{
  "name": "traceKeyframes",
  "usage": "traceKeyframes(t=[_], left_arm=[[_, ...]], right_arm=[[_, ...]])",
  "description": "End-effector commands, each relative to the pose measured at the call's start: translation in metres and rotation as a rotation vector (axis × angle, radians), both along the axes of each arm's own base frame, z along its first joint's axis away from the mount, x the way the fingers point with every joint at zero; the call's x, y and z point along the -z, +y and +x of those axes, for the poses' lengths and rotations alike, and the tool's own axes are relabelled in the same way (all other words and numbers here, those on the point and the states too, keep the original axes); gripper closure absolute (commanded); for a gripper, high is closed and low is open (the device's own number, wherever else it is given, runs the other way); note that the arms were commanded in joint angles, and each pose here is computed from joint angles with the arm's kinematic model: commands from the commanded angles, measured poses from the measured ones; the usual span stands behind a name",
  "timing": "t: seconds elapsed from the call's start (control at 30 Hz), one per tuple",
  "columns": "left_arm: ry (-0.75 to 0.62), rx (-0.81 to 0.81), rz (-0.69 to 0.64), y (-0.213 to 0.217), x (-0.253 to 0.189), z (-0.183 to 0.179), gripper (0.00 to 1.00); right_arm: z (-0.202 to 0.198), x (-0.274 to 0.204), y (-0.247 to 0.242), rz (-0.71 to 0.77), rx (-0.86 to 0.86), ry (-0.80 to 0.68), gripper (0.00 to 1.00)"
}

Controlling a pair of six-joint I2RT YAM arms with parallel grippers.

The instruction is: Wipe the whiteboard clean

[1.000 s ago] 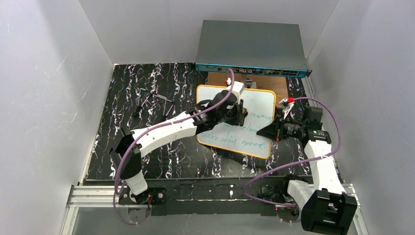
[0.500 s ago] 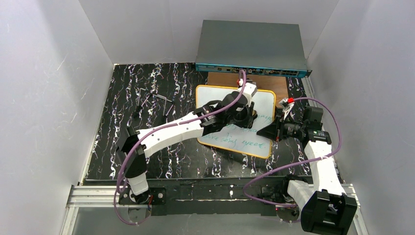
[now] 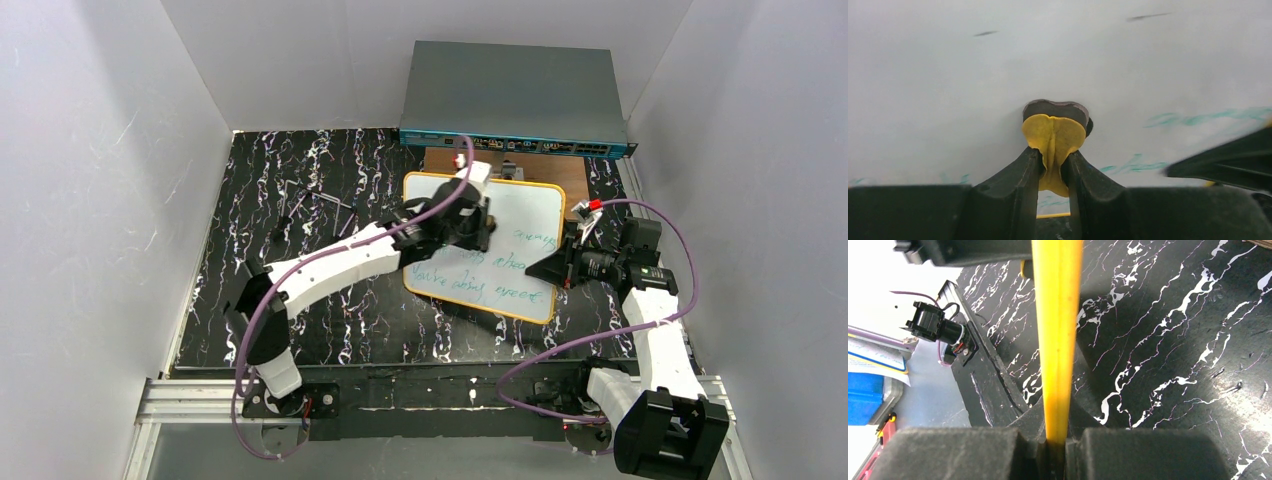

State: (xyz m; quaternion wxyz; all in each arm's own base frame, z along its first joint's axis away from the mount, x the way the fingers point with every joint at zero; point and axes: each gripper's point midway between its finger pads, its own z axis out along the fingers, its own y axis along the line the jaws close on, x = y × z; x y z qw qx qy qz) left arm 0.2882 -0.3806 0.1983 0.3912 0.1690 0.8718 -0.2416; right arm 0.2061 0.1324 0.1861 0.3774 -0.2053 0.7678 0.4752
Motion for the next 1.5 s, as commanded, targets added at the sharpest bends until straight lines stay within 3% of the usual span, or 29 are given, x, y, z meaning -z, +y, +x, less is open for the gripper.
traceKeyframes(t=[0.0,0.1,0.33,0.5,0.67,0.87,1.0,1.3,1.47], left_arm=[[-0.084,0.141,-0.030,-0.060,-0.036,-0.031,1.00],[-0.100,0.125,0.017,-0.057,-0.030,-0.028,1.00],[-0.086,-0.027,0.024,0.009,-0.022,0.008,1.00],[-0.101,0.048,-0.005,-0.026,-0.039,-0.001,1.00],[-0.165,0.135,0.082,-0.067,-0.043,-0.023,1.00],[-0.200,0.076,0.182,-0.039,-0.032,-0.010,1.00],[-0.181,0.027,0.136,-0.020,-0.035,0.002,1.00],[-0.213,0.182,0.095,-0.095,-0.048,-0.043,1.00],[-0.249,0.104,0.180,-0.071,-0.039,-0.026,1.00]], right_arm=[[-0.004,-0.036,0.008,0.044,-0.108,-0.191,0.99],[-0.004,-0.036,0.008,0.044,-0.108,-0.191,0.99],[-0.005,-0.038,0.009,0.052,-0.117,-0.192,0.99],[-0.005,-0.038,0.009,0.049,-0.113,-0.193,0.99],[-0.004,-0.037,0.008,0.046,-0.109,-0.192,0.99],[-0.004,-0.037,0.008,0.048,-0.111,-0.191,0.99],[-0.004,-0.038,0.009,0.049,-0.112,-0.193,0.99],[-0.004,-0.037,0.008,0.045,-0.107,-0.192,0.99],[-0.005,-0.039,0.008,0.049,-0.111,-0.196,0.99]])
